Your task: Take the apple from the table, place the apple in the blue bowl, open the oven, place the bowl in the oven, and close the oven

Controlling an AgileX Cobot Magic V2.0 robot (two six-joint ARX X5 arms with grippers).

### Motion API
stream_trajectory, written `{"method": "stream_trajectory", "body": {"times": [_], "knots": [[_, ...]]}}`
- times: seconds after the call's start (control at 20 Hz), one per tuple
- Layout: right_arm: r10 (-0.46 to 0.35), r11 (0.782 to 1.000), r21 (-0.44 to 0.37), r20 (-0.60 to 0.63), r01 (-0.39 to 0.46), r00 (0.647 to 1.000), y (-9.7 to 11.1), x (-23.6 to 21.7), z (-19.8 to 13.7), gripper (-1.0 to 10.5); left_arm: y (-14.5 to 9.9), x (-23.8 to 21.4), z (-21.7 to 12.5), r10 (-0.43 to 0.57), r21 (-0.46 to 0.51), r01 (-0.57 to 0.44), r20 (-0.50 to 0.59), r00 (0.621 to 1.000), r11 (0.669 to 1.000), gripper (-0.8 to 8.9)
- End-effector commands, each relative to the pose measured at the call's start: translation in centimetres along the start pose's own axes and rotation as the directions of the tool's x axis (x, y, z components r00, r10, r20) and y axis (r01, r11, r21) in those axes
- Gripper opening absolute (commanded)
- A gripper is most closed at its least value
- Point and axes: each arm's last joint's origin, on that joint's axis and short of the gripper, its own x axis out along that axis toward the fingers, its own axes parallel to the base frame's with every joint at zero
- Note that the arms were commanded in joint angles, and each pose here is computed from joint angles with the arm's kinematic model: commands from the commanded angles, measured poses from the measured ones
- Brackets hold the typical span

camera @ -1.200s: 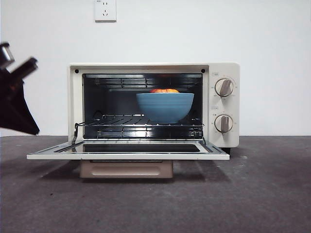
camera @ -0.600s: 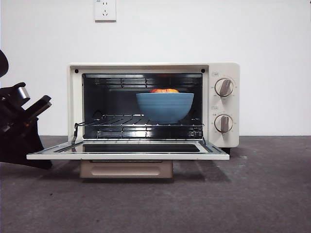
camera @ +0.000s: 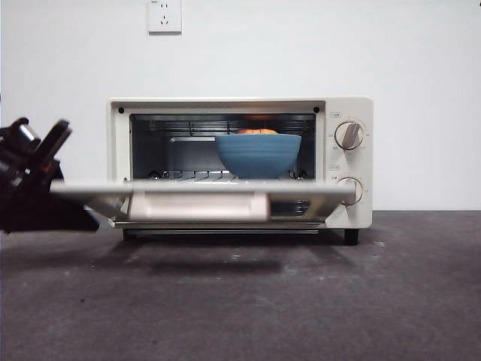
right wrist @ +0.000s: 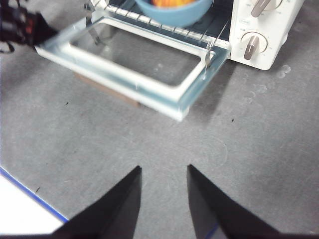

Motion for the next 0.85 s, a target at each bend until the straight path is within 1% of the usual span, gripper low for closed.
{"method": "stream_trajectory", "body": {"times": [0.05, 0.2, 0.3, 0.45, 0.5, 0.6, 0.85], "knots": [[0.003, 1.000, 0.014, 0.002, -0.003, 1.000, 0.1, 0.1, 0.1, 1.5, -0.6, 0.2, 1.3, -0.090, -0.018, 0.091, 0.049, 0.995, 0.996, 0.06], [0.003, 1.000, 0.018, 0.002, -0.003, 1.000, 0.1, 0.1, 0.1, 1.5, -1.0, -0.1, 2.2, -0.122, 0.000, 0.123, 0.123, 0.985, 0.992, 0.06], [0.003, 1.000, 0.022, 0.002, -0.003, 1.000, 0.1, 0.1, 0.1, 1.5, -1.4, -0.3, 3.0, -0.143, 0.025, 0.140, 0.189, 0.972, 0.990, 0.06], [0.003, 1.000, 0.022, 0.002, -0.003, 1.000, 0.1, 0.1, 0.1, 1.5, -1.9, -0.6, 4.0, -0.141, 0.060, 0.129, 0.299, 0.944, 0.990, 0.06], [0.003, 1.000, 0.022, 0.002, -0.003, 1.000, 0.1, 0.1, 0.1, 1.5, -2.0, -0.7, 4.2, -0.144, 0.062, 0.131, 0.315, 0.938, 0.989, 0.06], [0.002, 1.000, 0.022, 0.002, -0.002, 1.000, 0.1, 0.1, 0.1, 1.5, -2.1, -0.7, 4.3, -0.149, 0.067, 0.134, 0.322, 0.935, 0.989, 0.06], [0.007, 1.000, 0.012, 0.016, -0.007, 1.000, 0.2, 0.2, 0.3, 1.5, -2.6, -0.8, 4.1, -0.166, 0.065, 0.153, 0.292, 0.942, 0.986, 0.07]]}}
